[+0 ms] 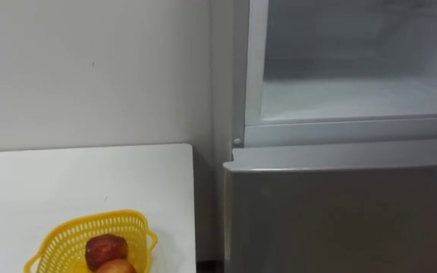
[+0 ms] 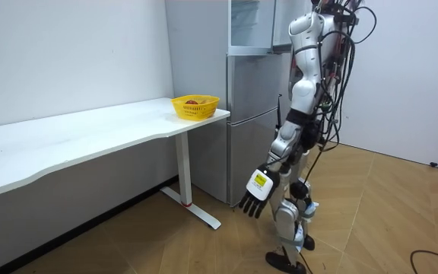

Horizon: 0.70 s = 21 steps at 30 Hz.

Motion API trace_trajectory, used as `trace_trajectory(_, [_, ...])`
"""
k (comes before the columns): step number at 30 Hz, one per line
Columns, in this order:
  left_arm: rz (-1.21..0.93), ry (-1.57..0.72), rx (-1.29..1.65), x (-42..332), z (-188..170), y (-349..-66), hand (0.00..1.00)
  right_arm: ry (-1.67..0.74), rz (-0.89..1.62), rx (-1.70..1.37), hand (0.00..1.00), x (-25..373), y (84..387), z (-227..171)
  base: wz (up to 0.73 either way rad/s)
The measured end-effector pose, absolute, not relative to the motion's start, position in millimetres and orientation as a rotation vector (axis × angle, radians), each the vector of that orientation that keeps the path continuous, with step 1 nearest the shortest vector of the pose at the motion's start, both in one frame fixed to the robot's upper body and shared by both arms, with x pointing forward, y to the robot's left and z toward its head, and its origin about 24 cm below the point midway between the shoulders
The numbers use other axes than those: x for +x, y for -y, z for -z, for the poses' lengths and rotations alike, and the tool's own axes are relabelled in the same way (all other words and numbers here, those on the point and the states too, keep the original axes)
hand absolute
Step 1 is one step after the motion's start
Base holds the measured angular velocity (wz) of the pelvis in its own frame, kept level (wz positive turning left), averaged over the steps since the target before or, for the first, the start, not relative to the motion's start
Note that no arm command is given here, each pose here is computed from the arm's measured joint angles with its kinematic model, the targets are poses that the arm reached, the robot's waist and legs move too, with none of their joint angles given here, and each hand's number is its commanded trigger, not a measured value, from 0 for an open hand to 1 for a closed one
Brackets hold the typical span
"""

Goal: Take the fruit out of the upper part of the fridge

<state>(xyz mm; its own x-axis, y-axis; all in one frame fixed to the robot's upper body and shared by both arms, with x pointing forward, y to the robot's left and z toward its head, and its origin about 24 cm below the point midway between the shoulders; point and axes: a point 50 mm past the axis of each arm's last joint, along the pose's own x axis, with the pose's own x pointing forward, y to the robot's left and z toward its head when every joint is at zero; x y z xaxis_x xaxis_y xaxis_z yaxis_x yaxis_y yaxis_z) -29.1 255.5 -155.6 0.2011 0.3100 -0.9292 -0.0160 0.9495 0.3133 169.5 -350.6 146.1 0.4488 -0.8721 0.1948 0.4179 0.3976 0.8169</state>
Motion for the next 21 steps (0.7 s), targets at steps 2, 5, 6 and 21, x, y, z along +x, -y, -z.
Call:
trace_trajectory(2, [-0.229,-1.351,0.250,-28.4,156.2,-253.9,0.00,0.696,0.888,0.770,0.00,170.3,348.8,-148.1,-0.02])
trace_trajectory(5, [-0.224,-1.349,0.241,-27.9,156.8,-251.9,0.00,0.692,0.875,0.753,0.00,172.5,346.5,-149.4,-0.08])
trace_trajectory(6, [-0.222,-1.348,0.239,-27.6,156.9,-251.5,0.00,0.692,0.875,0.742,0.00,172.7,346.1,-149.7,0.00])
trace_trajectory(21, [-0.143,-1.401,0.239,-35.6,161.2,-239.9,0.00,0.609,0.686,0.594,0.00,201.0,313.3,-153.5,0.02])
